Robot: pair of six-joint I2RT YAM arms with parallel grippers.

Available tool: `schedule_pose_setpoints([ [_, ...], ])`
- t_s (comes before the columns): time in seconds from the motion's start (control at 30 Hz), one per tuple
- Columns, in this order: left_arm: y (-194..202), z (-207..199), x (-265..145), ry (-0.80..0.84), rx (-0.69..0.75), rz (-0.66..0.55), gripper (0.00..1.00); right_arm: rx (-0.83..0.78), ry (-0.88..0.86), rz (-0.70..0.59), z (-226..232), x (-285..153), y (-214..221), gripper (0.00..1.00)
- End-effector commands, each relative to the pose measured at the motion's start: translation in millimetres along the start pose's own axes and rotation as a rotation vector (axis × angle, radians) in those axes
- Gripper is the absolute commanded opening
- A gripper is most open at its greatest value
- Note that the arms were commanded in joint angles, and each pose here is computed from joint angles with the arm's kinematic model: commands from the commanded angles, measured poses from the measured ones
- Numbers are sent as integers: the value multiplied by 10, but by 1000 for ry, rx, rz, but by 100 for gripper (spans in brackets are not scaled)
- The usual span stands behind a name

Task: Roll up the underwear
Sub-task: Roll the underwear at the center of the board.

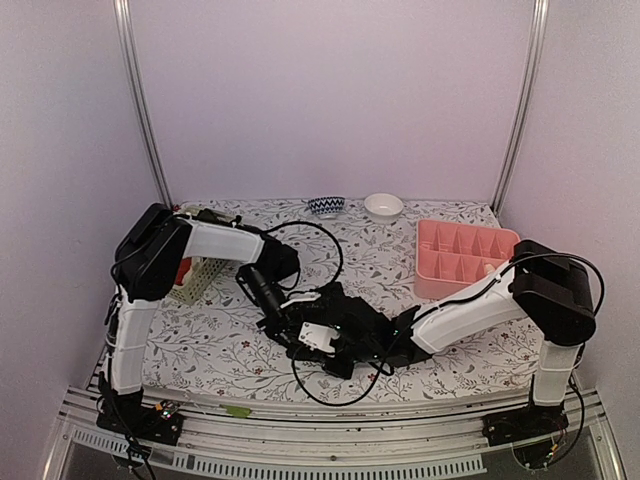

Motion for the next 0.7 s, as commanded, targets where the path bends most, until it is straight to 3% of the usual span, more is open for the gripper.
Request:
schedule_pose_setpoints([
  [0.0,-36,139,-345,-153,13,-85,44,101,-184,-8,160,31,94,0],
  [0.13,-142,38,-892,-306,49,-270,55,245,-294,-16,102,31,82,0],
  [0.33,66,-156,-1435,-609,74,-442,57,468,-483,-47,-54,-9,40,0],
  [0.53,256,-613,-1369,-771,219,-451,57,638,-649,-88,-198,1,110,0],
  [0.67,363,-833,-1024,-844,355,-378,57,723,-730,-76,-235,98,262,0],
])
Point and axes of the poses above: each gripper's point midway between its finger pads, its own x axis out along the fingers, its own z axis along the line the jaws close on, y = z × x, the point moved 7 cm from there along -x, back along the fingers, and after that the axes turned 10 degrees about -x, right-handed, at the moved point
